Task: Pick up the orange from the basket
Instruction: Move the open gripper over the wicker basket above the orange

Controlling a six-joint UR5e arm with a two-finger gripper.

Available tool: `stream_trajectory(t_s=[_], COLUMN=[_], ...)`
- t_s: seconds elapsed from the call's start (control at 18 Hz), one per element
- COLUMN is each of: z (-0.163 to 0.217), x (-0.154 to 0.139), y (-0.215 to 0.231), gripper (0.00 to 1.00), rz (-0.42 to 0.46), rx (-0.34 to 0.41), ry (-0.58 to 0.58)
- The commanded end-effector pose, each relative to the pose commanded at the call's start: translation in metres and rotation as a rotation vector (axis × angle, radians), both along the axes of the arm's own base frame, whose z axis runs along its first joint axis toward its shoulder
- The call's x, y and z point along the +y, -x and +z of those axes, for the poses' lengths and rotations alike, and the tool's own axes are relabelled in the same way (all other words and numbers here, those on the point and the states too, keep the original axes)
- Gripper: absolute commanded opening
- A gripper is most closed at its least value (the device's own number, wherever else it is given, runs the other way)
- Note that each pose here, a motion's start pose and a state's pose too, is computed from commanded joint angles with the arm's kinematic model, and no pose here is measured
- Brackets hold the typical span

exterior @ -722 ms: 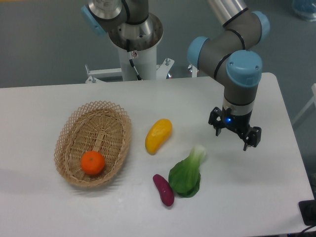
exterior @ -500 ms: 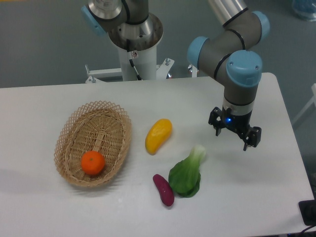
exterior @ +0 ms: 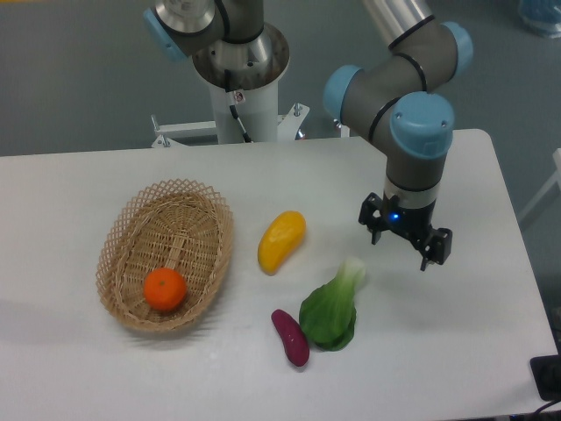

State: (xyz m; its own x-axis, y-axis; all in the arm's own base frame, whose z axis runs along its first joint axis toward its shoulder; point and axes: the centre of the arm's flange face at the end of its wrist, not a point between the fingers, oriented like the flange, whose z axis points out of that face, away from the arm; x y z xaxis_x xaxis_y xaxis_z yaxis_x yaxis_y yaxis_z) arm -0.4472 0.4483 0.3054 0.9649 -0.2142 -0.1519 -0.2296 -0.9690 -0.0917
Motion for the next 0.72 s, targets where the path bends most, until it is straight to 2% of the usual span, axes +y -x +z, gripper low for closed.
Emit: stream_trajectory(t_s=[0.28, 0.44, 0.5, 0.61, 0.72], z=[0.001, 0.005, 0.006, 0.008, 0.011], x=[0.03, 0.053, 0.067, 0.077, 0.09], y=[-0.035, -0.062, -0.079, -0.089, -0.1], gripper=[1.0, 1.0, 1.0, 1.0, 1.0], rz=[0.068, 0.143, 0.156, 0.237, 0.275], rx=[-0.018, -0.035, -0.048, -0.066, -0.126], ry=[-0.022, -0.043, -0.055, -0.075, -0.126])
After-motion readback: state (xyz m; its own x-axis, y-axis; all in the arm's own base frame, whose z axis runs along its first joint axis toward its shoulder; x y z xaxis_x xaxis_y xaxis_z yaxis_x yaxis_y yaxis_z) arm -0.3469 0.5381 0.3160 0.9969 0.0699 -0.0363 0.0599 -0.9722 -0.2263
